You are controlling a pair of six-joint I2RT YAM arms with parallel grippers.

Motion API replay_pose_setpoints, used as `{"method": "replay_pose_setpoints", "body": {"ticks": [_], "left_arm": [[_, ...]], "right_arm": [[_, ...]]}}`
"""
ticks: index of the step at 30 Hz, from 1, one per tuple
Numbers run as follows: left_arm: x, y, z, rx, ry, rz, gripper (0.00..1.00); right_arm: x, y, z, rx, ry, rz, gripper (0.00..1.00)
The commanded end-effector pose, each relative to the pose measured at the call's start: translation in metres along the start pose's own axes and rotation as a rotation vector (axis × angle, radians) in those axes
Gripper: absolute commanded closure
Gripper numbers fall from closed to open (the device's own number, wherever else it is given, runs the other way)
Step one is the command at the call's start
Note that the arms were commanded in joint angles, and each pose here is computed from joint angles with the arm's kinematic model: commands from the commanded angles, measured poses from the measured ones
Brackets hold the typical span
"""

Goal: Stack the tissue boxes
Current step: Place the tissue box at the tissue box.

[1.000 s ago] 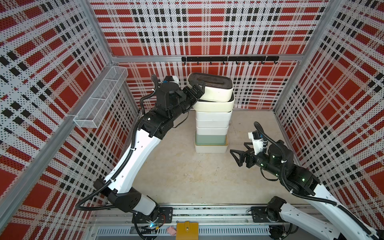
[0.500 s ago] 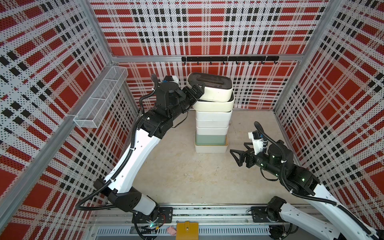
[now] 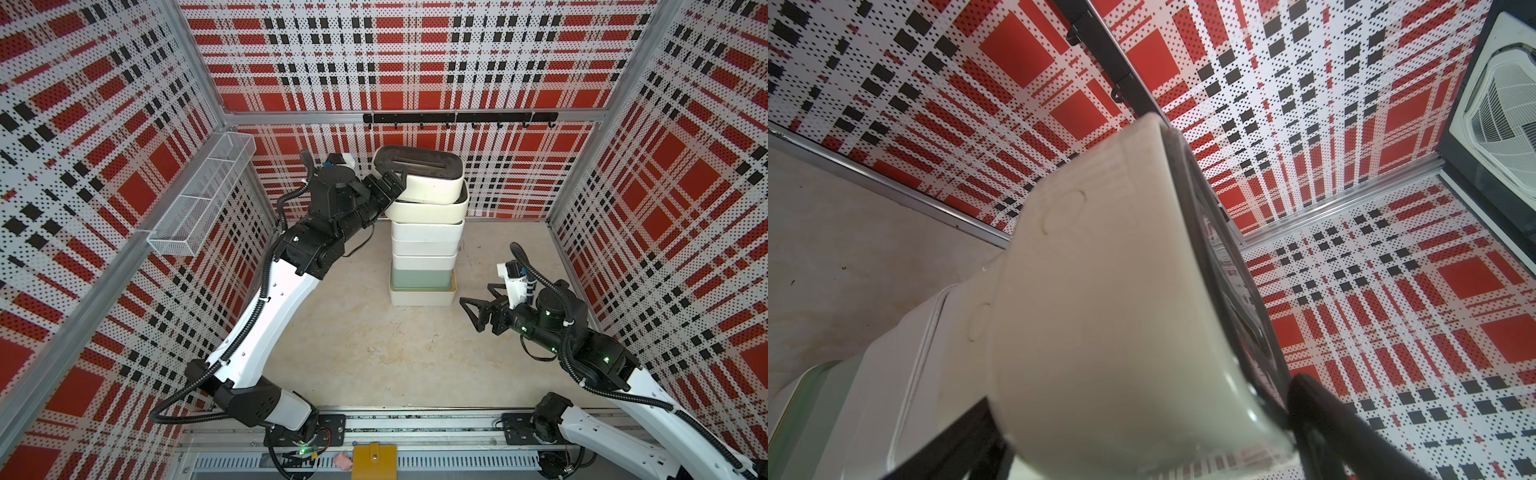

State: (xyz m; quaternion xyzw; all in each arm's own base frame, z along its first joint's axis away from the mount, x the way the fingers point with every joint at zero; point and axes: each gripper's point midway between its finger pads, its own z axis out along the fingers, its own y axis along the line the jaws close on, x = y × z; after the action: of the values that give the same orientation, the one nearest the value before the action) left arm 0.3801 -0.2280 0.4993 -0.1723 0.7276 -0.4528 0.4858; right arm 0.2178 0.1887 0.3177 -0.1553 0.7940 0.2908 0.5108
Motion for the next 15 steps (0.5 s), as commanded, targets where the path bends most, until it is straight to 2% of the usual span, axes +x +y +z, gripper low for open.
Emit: {"method": "replay_pose_setpoints", "body": {"ticks": [1,15], "left_arm": [[-0.003,0.003,-0.005,-0.006,-0.012,0.021,0.01],[0.001,0.005,-0.006,0.004,-0.003,0.020,0.01]], "right_arm": [[-0.017,0.007,-0.004,-0.033,-0.075,0.000,0.00],[-0.073,0.015,-0.032,-0.036,-0.277,-0.023,0.00]]}}
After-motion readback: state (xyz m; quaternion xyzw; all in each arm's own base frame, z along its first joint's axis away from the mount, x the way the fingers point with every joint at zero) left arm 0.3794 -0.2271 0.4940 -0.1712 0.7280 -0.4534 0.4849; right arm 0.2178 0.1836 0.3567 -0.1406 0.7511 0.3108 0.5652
